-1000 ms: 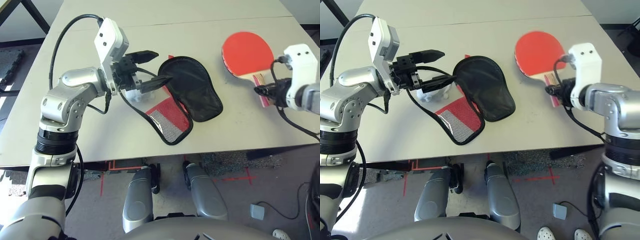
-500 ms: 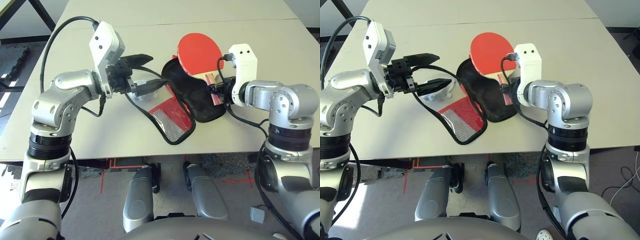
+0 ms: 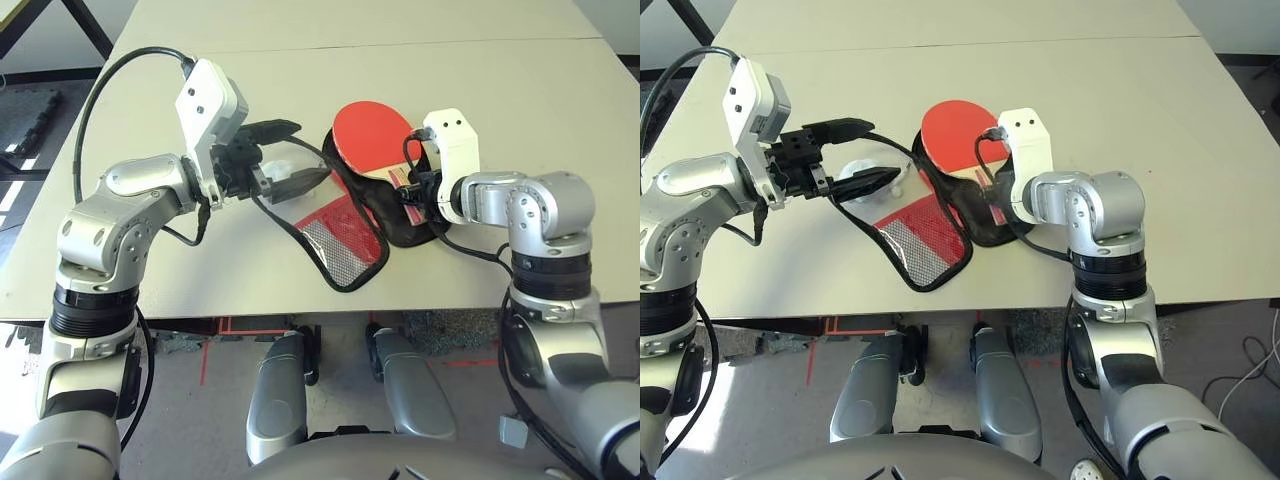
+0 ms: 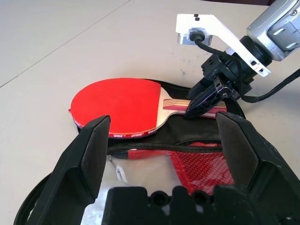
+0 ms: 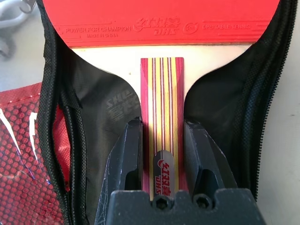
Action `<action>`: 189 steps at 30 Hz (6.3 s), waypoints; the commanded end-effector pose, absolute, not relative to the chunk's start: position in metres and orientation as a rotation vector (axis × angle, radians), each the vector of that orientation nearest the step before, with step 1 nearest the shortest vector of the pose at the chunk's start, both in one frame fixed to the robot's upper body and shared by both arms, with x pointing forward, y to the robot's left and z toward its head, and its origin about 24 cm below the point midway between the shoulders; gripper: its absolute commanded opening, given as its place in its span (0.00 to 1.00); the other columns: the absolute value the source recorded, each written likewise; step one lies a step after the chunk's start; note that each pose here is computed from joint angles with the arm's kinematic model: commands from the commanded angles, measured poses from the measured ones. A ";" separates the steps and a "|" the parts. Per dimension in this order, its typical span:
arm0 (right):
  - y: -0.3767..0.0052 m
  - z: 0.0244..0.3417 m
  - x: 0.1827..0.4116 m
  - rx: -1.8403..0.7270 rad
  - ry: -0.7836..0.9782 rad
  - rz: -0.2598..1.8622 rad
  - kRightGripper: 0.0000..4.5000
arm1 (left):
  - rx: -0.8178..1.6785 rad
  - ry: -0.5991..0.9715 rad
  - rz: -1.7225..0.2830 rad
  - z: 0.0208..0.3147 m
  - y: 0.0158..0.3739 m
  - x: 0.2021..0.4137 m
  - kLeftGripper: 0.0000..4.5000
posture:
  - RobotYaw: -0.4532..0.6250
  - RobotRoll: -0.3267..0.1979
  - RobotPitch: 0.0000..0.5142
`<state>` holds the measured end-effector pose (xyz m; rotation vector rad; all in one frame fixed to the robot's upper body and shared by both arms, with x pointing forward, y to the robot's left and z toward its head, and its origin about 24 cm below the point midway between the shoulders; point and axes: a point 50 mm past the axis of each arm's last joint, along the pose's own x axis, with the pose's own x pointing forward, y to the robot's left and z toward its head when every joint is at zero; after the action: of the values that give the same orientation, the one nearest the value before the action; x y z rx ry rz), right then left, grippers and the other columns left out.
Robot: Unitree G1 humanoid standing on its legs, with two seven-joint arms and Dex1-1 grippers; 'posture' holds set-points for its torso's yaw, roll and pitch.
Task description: Store the ping-pong paddle in its case and zip it.
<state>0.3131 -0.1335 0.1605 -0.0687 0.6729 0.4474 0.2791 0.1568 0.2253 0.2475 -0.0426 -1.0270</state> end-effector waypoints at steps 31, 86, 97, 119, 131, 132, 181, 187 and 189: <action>-0.143 0.148 0.290 -0.010 0.700 0.374 0.24 | 0.227 -0.030 -1.059 0.208 0.150 0.281 1.00 | 0.50 0.62 0.54; -0.152 0.177 0.270 0.014 0.742 0.582 0.66 | 0.248 -0.047 -1.051 0.205 0.150 0.286 1.00 | 0.49 0.62 0.52; -0.190 0.208 0.267 0.025 0.718 0.680 1.00 | 0.407 -0.006 -0.835 0.252 0.226 0.272 1.00 | 0.53 0.62 0.51; -0.232 0.210 0.311 0.183 0.176 0.593 1.00 | 0.381 0.083 -1.075 0.196 0.159 0.272 1.00 | 0.52 0.62 0.45; -0.246 0.199 0.314 0.217 0.180 0.487 1.00 | 0.350 -0.069 -1.166 0.240 0.137 0.270 1.00 | 0.50 0.62 0.46; -0.247 0.197 0.315 0.220 0.179 0.478 1.00 | 0.336 -0.080 -1.187 0.240 0.131 0.270 1.00 | 0.50 0.62 0.46; -0.220 0.152 0.311 0.384 0.520 0.548 1.00 | 0.351 -0.036 -1.074 0.207 0.132 0.293 1.00 | 0.48 0.62 0.51; -0.207 0.147 0.309 0.395 0.584 0.596 1.00 | 0.340 -0.034 -1.042 0.210 0.138 0.291 1.00 | 0.50 0.62 0.51; -0.202 0.144 0.308 0.398 0.620 0.611 1.00 | 0.333 -0.032 -1.030 0.210 0.139 0.291 1.00 | 0.50 0.62 0.51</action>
<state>0.3109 -0.2088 0.1512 0.3977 0.5594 0.5915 0.2930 0.1361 0.2128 0.3454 -0.0470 -1.0389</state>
